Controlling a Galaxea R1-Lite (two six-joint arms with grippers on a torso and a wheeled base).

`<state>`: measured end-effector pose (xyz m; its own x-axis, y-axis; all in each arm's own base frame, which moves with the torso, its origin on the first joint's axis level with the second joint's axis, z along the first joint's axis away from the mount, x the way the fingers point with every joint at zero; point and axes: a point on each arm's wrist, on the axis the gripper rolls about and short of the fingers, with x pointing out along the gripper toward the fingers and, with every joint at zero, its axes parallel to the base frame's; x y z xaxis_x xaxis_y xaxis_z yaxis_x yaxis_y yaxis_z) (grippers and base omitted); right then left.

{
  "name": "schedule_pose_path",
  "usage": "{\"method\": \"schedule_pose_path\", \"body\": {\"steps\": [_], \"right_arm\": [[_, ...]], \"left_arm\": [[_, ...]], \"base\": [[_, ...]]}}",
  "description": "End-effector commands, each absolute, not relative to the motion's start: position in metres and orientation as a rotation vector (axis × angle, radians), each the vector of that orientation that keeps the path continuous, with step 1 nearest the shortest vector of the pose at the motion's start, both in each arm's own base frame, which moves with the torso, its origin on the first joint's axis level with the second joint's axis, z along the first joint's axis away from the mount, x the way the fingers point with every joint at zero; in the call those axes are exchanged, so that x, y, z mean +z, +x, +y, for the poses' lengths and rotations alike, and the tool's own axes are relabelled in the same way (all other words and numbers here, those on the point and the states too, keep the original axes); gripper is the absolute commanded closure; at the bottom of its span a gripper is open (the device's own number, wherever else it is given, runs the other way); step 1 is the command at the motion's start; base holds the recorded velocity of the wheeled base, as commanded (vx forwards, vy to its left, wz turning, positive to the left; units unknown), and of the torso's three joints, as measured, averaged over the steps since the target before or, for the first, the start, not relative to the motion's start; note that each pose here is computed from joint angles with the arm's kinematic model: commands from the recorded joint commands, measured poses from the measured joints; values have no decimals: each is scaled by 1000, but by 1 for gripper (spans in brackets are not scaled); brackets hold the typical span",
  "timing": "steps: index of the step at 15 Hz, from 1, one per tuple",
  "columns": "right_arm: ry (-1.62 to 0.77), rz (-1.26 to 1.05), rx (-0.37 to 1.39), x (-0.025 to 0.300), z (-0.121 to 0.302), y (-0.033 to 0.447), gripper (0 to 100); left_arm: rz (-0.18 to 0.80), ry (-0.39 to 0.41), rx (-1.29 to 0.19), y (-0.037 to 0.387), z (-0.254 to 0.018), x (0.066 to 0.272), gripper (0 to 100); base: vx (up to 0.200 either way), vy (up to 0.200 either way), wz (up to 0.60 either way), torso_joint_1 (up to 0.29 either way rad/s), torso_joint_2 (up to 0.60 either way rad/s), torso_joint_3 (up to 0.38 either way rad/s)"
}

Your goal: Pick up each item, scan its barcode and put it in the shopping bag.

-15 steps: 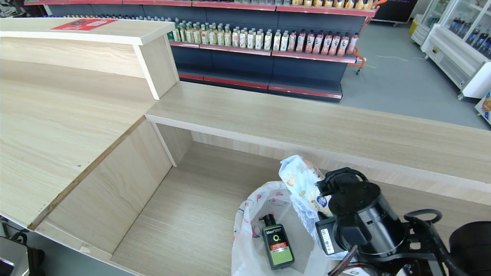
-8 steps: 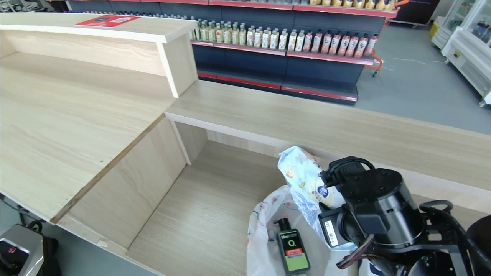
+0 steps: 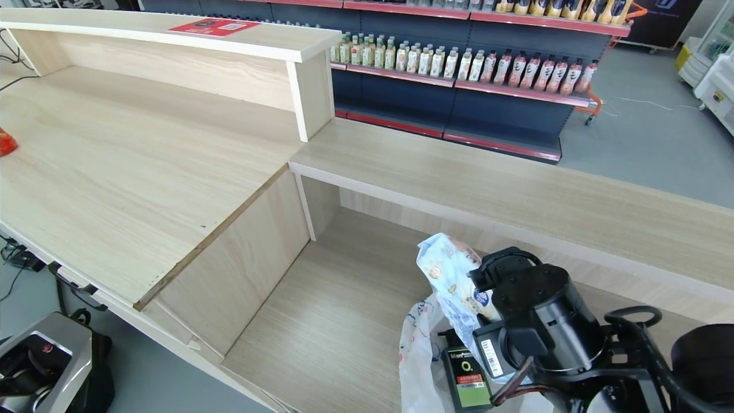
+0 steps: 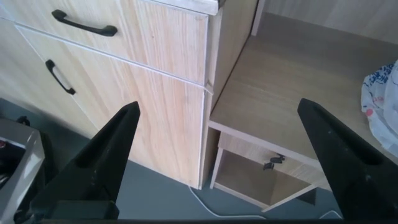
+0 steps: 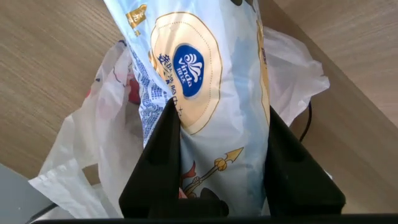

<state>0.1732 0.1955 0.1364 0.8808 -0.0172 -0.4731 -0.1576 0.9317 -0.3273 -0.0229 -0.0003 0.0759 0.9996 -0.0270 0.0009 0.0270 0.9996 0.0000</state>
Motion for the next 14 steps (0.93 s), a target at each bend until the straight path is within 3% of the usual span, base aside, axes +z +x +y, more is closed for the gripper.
{"method": "schedule_pose_path", "body": {"steps": [1, 9, 14], "right_arm": [[-384, 525, 47, 126, 193, 178, 100], [-218, 618, -11, 91, 186, 162, 100], [-95, 634, -115, 69, 188, 186, 100]], "left_arm": [[-2, 0, -26, -23, 0, 76, 0], [-2, 0, -26, -23, 0, 76, 0], [-2, 0, -26, -23, 0, 76, 0]], "base": [[0, 0, 0, 0, 0, 0], [0, 0, 0, 0, 0, 0], [0, 0, 0, 0, 0, 0]]}}
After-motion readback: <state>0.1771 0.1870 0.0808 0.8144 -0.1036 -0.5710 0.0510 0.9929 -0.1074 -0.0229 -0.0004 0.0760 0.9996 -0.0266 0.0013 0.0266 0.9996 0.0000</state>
